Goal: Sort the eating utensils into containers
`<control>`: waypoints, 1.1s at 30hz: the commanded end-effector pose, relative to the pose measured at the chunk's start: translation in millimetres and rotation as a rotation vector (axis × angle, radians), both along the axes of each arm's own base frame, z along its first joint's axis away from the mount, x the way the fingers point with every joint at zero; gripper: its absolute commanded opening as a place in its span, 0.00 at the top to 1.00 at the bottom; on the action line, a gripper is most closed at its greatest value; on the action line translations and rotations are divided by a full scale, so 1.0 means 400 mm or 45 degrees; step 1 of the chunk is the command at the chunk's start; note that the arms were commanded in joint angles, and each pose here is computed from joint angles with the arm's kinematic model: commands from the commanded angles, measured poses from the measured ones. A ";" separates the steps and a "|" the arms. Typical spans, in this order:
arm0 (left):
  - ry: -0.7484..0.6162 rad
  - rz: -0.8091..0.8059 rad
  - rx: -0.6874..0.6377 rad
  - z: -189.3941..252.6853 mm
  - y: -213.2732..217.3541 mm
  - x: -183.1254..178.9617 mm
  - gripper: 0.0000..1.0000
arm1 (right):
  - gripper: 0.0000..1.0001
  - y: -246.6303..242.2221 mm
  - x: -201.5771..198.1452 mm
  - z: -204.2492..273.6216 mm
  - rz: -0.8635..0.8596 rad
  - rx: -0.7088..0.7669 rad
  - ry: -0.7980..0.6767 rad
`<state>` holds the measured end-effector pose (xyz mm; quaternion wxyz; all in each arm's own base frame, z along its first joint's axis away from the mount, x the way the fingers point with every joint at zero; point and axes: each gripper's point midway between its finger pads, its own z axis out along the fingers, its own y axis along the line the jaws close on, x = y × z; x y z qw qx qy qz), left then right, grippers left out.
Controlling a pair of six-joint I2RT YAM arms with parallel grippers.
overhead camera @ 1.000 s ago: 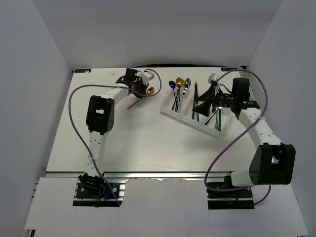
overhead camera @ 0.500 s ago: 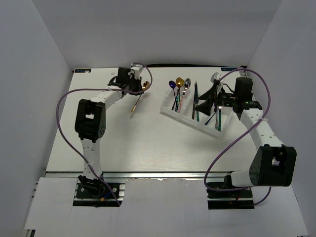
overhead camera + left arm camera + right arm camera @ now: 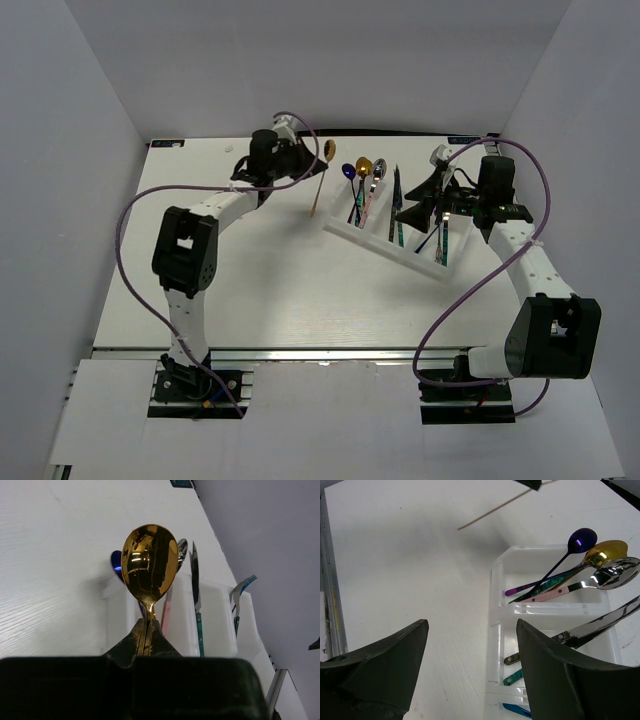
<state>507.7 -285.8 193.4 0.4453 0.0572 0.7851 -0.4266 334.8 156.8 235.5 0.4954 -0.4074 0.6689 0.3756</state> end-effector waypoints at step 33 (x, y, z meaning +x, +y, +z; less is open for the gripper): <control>-0.243 0.071 -0.166 -0.036 -0.290 0.129 1.00 | 0.22 -0.023 0.009 0.039 -0.014 0.021 -0.067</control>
